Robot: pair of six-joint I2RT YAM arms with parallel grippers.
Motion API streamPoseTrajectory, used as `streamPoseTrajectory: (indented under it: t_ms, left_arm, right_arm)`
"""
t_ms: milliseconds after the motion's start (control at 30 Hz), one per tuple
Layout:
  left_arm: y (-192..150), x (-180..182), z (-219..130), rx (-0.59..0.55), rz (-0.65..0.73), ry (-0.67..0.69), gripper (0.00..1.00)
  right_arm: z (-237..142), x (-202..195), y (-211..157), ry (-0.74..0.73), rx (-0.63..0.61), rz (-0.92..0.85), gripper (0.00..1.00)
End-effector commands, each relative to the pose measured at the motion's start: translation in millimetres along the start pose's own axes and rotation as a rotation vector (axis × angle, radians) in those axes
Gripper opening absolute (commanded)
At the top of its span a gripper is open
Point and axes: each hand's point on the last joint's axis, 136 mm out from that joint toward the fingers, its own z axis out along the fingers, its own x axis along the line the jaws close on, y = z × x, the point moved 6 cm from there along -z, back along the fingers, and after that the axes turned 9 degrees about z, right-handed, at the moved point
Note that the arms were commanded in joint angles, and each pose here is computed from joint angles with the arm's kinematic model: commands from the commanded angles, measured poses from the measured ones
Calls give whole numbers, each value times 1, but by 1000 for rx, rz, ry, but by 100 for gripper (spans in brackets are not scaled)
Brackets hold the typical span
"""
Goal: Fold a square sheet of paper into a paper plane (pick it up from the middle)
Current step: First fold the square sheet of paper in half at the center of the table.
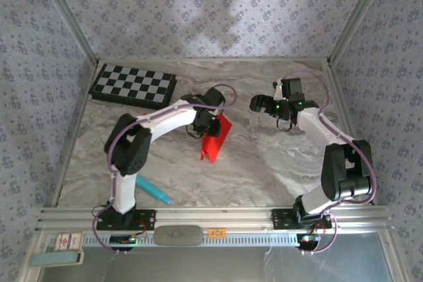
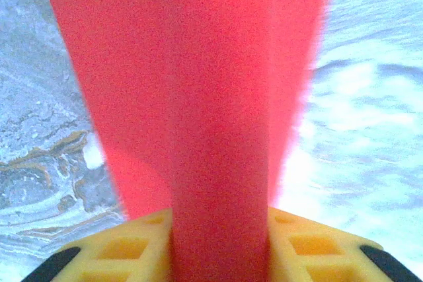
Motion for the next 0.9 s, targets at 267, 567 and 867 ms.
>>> streamPoseTrajectory:
  t_ms: [267, 567, 867]
  left_arm:
    - [22, -6, -33, -300, -249, -442, 30]
    - [5, 18, 18, -286, -386, -373, 27]
    - [-23, 40, 43, -236, -431, -296, 24]
  right_arm:
    - [-4, 13, -8, 211, 16, 102, 93]
    - [31, 44, -59, 309, 237, 136, 67]
    - [79, 69, -113, 322, 477, 152, 26]
